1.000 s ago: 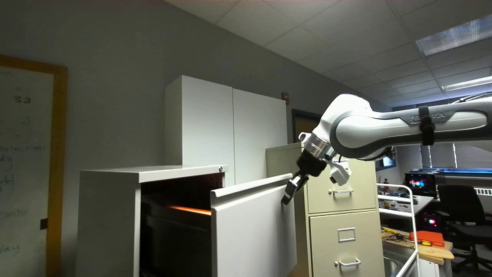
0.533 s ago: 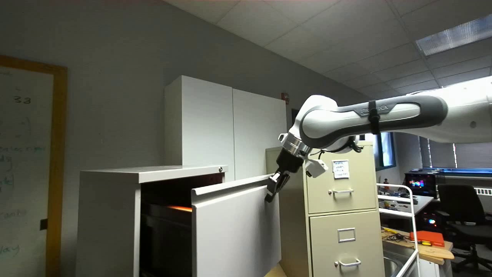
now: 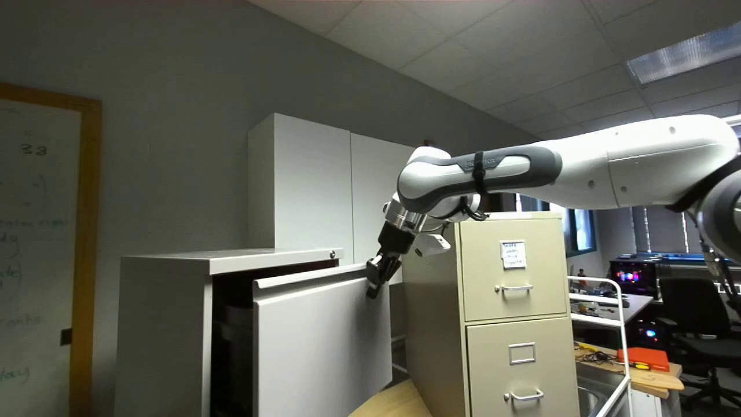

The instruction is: Close the top drawer of the cabinet on the left

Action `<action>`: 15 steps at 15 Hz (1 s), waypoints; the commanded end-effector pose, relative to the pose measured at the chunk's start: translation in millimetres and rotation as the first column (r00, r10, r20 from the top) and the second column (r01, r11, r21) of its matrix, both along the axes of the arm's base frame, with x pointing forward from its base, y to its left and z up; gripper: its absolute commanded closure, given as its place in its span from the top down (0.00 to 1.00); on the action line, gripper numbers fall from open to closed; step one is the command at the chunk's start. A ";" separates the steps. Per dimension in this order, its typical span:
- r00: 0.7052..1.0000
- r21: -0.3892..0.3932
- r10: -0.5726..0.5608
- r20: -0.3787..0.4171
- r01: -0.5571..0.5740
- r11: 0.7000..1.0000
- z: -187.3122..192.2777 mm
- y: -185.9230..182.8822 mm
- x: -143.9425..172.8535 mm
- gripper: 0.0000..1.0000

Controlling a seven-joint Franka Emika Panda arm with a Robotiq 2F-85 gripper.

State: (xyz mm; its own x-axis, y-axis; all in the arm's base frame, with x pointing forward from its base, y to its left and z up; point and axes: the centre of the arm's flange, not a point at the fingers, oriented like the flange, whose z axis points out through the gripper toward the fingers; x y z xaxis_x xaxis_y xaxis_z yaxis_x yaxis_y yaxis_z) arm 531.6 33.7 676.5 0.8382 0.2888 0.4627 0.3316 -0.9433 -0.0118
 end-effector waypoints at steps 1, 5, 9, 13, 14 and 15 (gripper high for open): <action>1.000 0.022 0.017 -0.013 -0.017 1.000 32.9 6.3 60.5 0.00; 0.999 0.042 0.027 -0.046 -0.025 0.999 32.4 15.5 100.3 0.00; 0.997 0.087 0.045 -0.067 -0.039 0.995 22.9 16.9 141.1 0.00; 0.991 0.151 0.039 -0.128 -0.020 0.988 -6.1 6.8 181.1 0.00; 0.990 0.149 0.040 -0.136 -0.019 0.989 -10.1 6.2 186.5 0.00; 0.989 0.148 0.040 -0.143 -0.018 0.989 -13.8 5.2 192.3 0.00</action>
State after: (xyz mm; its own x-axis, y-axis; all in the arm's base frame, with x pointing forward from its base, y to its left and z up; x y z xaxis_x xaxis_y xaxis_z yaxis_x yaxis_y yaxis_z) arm 672.9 38.4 654.3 0.8910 0.2493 0.3793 0.3352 -0.9249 -0.1795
